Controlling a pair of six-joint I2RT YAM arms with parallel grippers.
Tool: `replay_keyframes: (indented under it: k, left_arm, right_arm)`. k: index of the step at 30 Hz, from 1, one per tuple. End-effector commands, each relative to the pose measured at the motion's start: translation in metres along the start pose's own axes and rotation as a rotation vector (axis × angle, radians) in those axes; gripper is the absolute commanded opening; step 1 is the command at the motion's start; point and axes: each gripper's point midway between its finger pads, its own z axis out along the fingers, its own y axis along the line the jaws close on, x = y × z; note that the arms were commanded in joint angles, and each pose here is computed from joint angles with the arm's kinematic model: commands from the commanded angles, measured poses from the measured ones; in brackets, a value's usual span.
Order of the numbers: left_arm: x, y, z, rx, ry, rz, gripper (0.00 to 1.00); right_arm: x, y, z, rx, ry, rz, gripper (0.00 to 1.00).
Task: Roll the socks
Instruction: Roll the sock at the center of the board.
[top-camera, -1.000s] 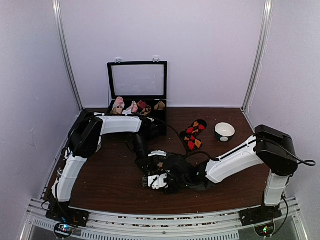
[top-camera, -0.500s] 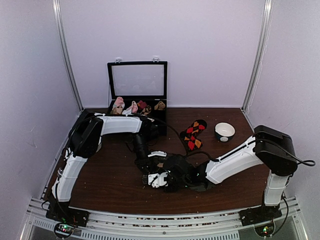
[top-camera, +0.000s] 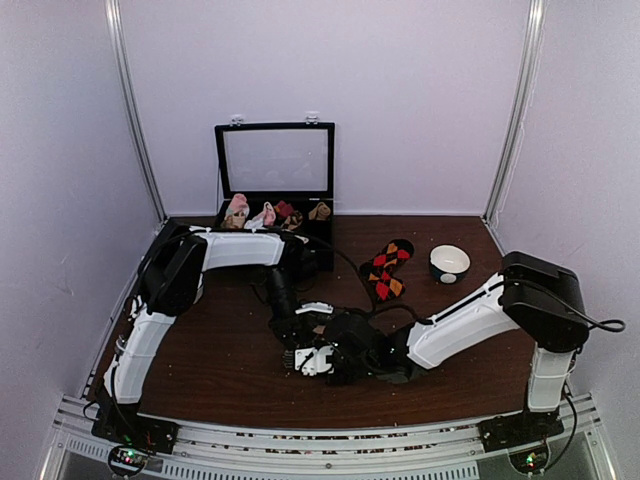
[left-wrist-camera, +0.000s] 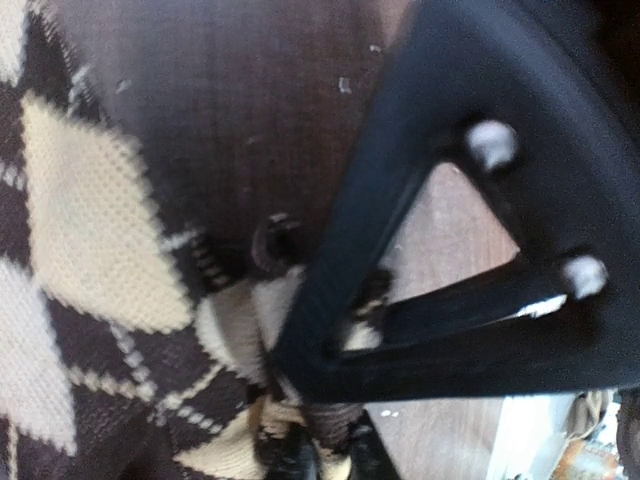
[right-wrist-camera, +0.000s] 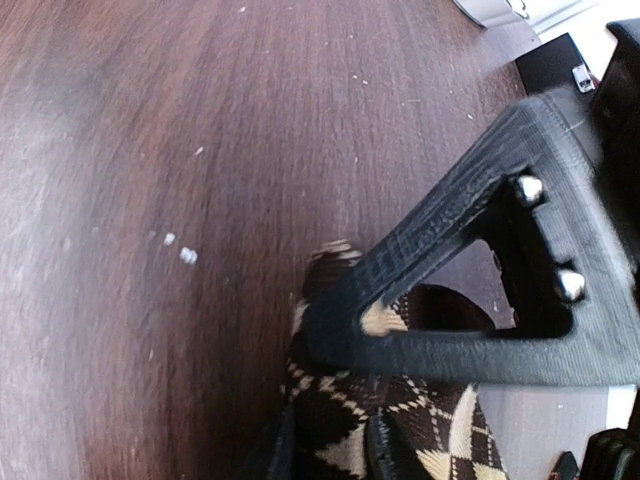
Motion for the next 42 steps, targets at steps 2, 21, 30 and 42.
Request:
replay_keyframes:
  k: [2, 21, 30, 42]
  left_arm:
    - [-0.002, -0.016, -0.011, 0.047, -0.042, 0.047, 0.24]
    - [-0.001, -0.034, -0.094, -0.262, -0.419, 0.227, 0.36]
    - [-0.004, -0.042, -0.095, -0.368, -0.449, 0.347, 0.35]
    - [-0.033, -0.018, -0.050, -0.567, -0.170, 0.598, 0.31]
  right_arm:
    - [0.045, 0.032, 0.018, -0.140, 0.141, 0.085, 0.19]
    - [0.013, 0.048, -0.010, -0.489, 0.029, 0.765, 0.06]
    - [0.044, 0.011, -0.003, -0.531, 0.046, 1.271, 0.07]
    - [0.082, 0.024, 0.015, -0.602, 0.170, 1.571, 0.09]
